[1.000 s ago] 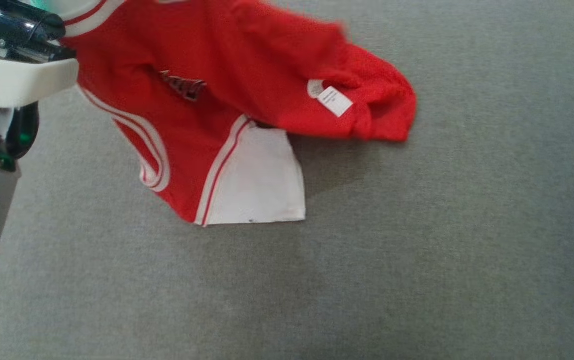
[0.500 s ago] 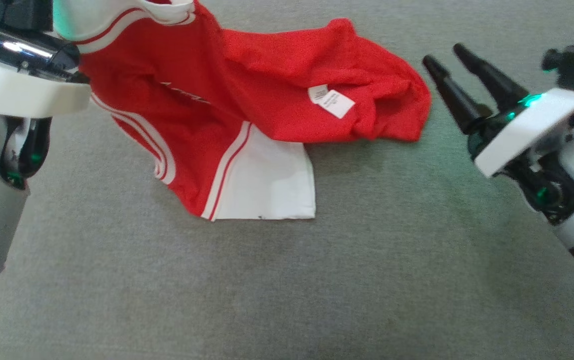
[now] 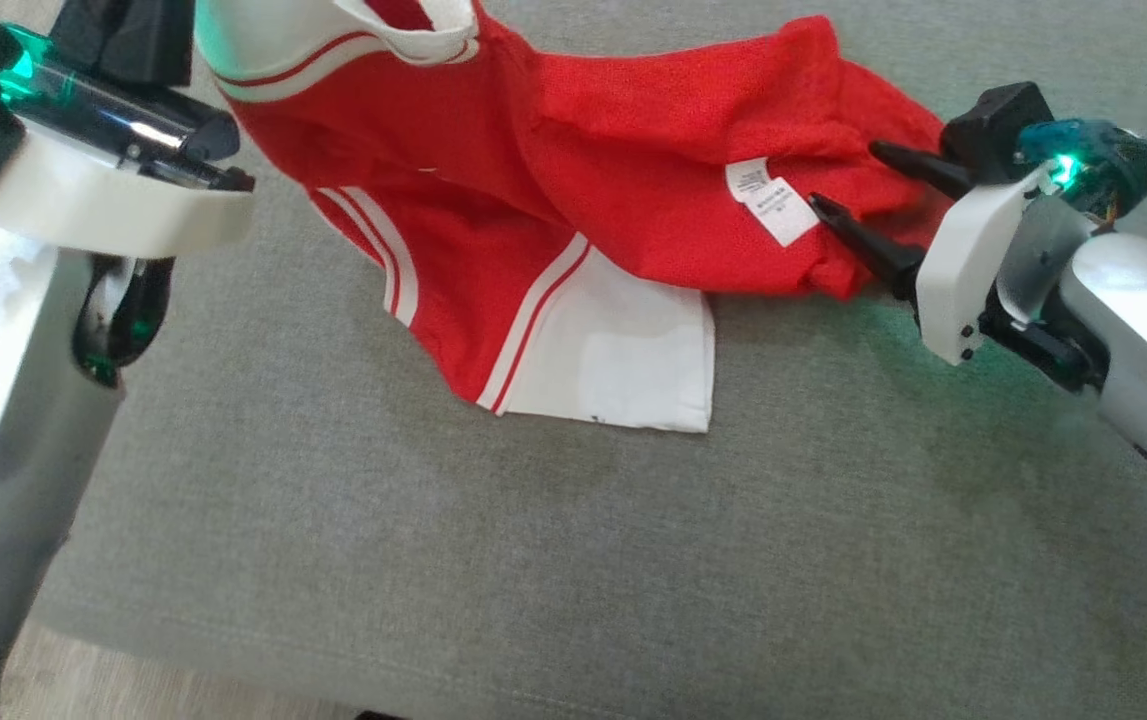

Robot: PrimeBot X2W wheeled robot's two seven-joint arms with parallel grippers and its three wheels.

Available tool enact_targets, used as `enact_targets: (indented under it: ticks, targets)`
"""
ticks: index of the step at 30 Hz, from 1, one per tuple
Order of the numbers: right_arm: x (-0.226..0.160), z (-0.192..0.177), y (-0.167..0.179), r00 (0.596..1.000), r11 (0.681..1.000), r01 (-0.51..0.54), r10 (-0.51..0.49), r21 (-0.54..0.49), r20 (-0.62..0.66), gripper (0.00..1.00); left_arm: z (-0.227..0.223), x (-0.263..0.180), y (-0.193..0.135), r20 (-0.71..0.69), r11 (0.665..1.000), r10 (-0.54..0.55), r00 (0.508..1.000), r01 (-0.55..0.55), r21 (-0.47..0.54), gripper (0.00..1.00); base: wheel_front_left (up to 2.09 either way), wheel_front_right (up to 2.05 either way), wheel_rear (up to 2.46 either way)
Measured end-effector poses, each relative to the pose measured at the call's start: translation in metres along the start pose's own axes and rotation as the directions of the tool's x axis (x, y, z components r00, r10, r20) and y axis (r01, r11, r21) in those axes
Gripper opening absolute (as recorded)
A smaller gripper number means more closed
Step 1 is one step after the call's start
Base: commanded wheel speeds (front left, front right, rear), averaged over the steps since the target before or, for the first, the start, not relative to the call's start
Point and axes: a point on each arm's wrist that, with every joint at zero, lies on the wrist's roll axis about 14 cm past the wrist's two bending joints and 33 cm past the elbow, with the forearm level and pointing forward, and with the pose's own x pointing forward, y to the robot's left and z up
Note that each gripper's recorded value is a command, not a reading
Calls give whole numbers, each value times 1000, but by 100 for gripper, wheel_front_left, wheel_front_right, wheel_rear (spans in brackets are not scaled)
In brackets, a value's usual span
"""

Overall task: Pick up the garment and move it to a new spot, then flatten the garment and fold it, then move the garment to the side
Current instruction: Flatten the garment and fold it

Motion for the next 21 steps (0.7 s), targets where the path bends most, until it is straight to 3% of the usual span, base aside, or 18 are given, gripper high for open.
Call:
enact_targets:
  ticks: [8,10,12,14,15,21]
  targets:
    - [15,-2,-19,999,999,29,-30,-44,-34,100,-12,-5,8,-29,1000,20,999,-20,3,0,0,0,0]
    - [18,-3,-20,999,998,32,-34,-49,-40,90,-12,-4,8,-25,1000,22,999,-21,4,0,0,0,0]
    - [21,-5,-18,999,998,28,-30,-51,-43,68,-11,-3,9,-21,1000,23,1000,-23,4,0,0,0,0]
    - [23,-7,-17,999,999,24,-26,-47,-46,29,-11,-3,9,-20,1000,24,1000,-24,6,0,0,0,0]
    - [23,-8,-17,999,999,23,-25,-45,-48,0,-11,-2,10,-22,1000,25,999,-24,6,0,0,0,0]
    - [21,18,-27,997,996,54,-50,-68,54,0,-18,2,7,-27,1000,18,999,-18,-1,0,0,0,0]
